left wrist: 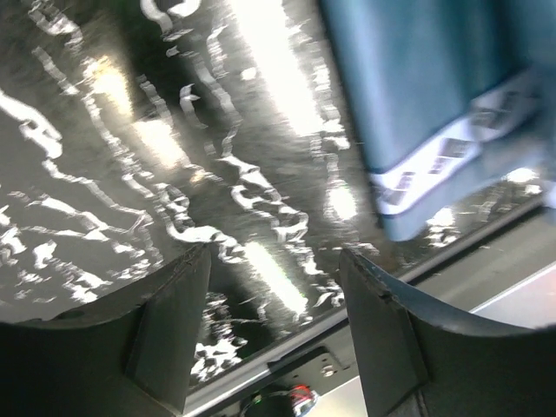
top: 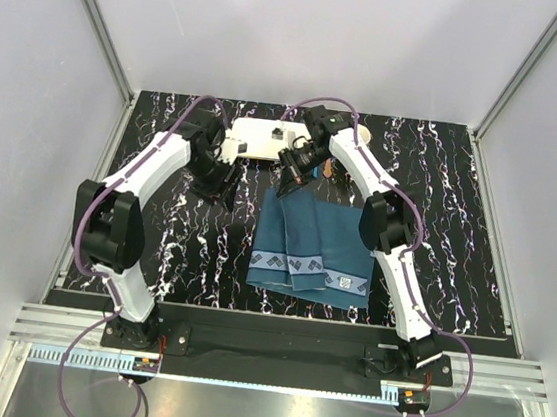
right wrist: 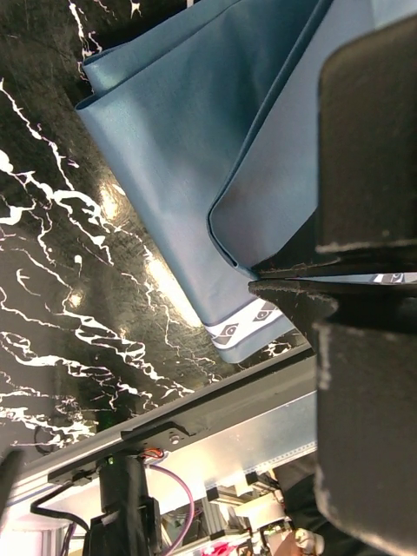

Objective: Set the dinner table for one person
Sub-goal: Flatten out the napkin at the center of the board.

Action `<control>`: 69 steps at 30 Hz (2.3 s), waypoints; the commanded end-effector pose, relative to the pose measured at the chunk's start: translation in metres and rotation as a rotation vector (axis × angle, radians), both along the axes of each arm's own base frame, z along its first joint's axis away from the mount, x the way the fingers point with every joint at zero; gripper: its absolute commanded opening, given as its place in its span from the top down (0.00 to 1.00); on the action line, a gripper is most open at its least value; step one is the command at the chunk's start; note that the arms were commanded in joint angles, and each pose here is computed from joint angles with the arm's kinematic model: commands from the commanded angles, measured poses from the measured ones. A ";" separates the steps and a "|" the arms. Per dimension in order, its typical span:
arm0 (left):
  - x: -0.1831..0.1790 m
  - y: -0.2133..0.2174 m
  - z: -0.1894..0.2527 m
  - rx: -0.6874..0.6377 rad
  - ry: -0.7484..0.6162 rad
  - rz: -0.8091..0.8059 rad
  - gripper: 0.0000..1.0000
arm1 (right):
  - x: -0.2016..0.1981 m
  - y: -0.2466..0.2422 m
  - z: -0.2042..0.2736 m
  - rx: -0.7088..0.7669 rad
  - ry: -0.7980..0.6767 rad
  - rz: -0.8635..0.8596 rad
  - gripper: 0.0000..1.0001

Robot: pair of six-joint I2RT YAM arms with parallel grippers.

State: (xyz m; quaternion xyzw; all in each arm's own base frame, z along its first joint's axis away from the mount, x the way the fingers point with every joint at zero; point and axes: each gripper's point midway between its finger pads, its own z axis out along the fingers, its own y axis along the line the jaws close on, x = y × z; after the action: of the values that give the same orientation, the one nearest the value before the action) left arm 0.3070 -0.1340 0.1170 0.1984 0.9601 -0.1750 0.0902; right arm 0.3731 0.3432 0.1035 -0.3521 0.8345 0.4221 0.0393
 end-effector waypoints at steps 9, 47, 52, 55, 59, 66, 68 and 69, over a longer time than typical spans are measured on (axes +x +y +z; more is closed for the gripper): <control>0.021 -0.100 0.044 -0.433 -0.107 0.014 0.33 | 0.020 0.014 0.005 0.032 -0.091 -0.009 1.00; 0.017 -0.137 -0.025 -0.228 -0.182 -0.041 0.87 | 0.055 0.015 0.045 0.069 -0.273 -0.074 1.00; 0.013 -0.137 -0.026 -0.233 -0.175 -0.049 0.90 | 0.056 0.013 0.044 0.058 -0.279 -0.079 0.73; 0.013 -0.137 -0.024 -0.237 -0.176 -0.051 0.91 | 0.059 0.011 0.041 0.035 -0.292 -0.085 0.30; 0.013 -0.139 -0.021 -0.246 -0.178 -0.051 0.92 | 0.061 0.008 0.040 0.019 -0.311 -0.087 0.13; 0.014 -0.140 -0.019 -0.251 -0.186 -0.057 0.92 | 0.064 0.002 0.036 -0.019 -0.323 -0.100 0.05; 0.015 -0.140 -0.018 -0.252 -0.185 -0.056 0.92 | 0.062 -0.001 0.029 -0.033 -0.308 -0.099 0.05; 0.015 -0.140 -0.018 -0.252 -0.189 -0.057 0.93 | 0.062 -0.002 0.026 -0.038 -0.299 -0.102 0.05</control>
State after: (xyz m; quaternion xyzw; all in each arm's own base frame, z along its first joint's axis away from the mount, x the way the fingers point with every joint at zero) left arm 0.3109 -0.2653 0.0810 0.2175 0.9256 -0.2650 0.1604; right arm 0.4437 0.3322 0.0899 -0.3492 0.8595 0.3423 0.1486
